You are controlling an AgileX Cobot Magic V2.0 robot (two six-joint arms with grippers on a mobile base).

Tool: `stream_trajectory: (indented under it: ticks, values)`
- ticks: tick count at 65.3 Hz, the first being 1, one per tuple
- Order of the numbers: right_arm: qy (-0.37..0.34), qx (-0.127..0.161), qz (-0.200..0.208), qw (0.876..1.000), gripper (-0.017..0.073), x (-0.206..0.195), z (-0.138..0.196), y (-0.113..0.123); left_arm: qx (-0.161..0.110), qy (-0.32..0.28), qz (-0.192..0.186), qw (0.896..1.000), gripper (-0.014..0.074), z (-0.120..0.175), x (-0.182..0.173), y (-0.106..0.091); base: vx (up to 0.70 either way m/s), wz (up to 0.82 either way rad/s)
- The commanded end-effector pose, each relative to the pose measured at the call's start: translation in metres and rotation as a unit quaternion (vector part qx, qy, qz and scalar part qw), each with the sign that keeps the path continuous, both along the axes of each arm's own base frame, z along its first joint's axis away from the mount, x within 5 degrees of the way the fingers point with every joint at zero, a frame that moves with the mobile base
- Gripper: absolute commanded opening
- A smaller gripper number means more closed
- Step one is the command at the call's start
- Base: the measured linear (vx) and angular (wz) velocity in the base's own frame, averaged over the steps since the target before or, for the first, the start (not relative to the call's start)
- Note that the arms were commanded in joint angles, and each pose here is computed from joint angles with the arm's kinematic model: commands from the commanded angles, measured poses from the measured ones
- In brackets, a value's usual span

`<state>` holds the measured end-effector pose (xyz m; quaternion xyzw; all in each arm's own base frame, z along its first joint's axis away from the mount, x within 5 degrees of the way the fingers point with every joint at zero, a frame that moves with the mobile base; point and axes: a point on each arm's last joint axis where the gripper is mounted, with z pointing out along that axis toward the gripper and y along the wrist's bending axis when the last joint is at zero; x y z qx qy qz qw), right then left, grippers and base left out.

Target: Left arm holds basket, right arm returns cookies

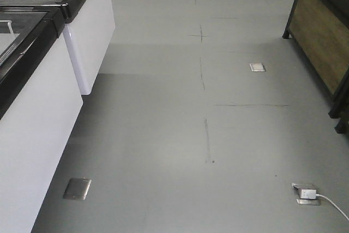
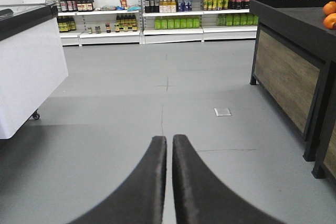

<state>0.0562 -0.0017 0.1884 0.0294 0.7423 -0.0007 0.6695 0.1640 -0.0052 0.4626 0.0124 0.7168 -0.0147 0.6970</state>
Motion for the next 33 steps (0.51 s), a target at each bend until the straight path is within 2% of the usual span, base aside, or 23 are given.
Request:
stream_trajectory:
  ticks: [1, 7, 13, 33]
  values:
    - [-0.033, -0.007, -0.004, 0.999, -0.0006, 0.0, 0.001, -0.001, -0.008, -0.05, -0.002, 0.999, 0.0489, 0.016, -0.005, 0.0, 0.0, 0.0]
    - [-0.033, -0.007, -0.004, 0.999, -0.0006, 0.0, 0.001, -0.001, -0.01, -0.049, 0.007, 0.999, 0.0489, 0.016, -0.004, 0.003, 0.0, 0.0]
    - [-0.033, -0.007, -0.004, 0.999, -0.0006, 0.0, 0.001, -0.001, -0.015, -0.049, 0.035, 0.998, 0.0489, 0.016, -0.004, 0.011, 0.0, 0.0]
    - [-0.033, -0.007, -0.004, 0.999, -0.0006, 0.0, 0.001, -0.001, -0.08, -0.043, 0.144, 0.985, 0.0489, 0.013, -0.01, 0.046, 0.0, 0.0]
